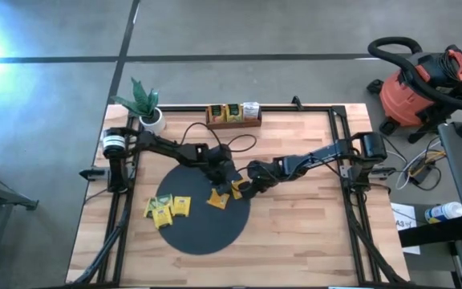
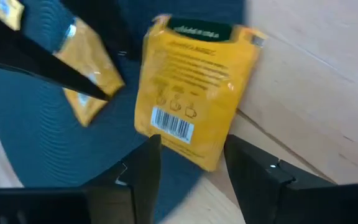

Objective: Pick & Place Tea
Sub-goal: Put the orange tea bag into the left section of the wooden organizer

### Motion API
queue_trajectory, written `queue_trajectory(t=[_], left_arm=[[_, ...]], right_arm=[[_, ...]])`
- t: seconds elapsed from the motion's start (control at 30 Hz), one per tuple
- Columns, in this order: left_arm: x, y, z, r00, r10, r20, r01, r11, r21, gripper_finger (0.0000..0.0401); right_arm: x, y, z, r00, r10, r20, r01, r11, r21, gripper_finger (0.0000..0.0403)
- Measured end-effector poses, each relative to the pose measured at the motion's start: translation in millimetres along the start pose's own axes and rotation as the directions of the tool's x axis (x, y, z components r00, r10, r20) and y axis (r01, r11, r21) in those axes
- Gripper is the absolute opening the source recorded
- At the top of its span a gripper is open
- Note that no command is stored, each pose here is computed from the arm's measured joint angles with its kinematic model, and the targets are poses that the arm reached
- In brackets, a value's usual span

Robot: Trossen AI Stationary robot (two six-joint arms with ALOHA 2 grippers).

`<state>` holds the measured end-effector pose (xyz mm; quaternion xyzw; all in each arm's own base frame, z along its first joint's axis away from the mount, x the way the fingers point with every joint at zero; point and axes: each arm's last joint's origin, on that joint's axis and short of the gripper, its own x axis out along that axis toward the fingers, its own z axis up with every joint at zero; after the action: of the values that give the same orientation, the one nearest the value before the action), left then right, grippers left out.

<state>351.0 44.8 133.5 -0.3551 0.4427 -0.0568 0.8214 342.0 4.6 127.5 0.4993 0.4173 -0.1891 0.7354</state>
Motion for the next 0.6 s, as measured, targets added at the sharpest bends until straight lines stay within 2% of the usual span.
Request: queue_trajectory(t=[0.13, 0.6], left_arm=[[-0.7, -1.8, 4.4, 0.999, 0.018, 0.03, -0.018, 1.0, 0.015, 0.0154], [2.4, 1.6, 2.1, 0.999, 0.027, 0.023, -0.027, 1.0, 0.013, 0.0154]], right_arm=[[0.0, 2.1, 1.0, 1.0, 0.022, 0.009, -0.022, 1.0, -0.004, 0.016], [-1.0, 8.9, 7.9, 0.993, 0.099, 0.064, -0.098, 0.995, -0.017, 0.0099]])
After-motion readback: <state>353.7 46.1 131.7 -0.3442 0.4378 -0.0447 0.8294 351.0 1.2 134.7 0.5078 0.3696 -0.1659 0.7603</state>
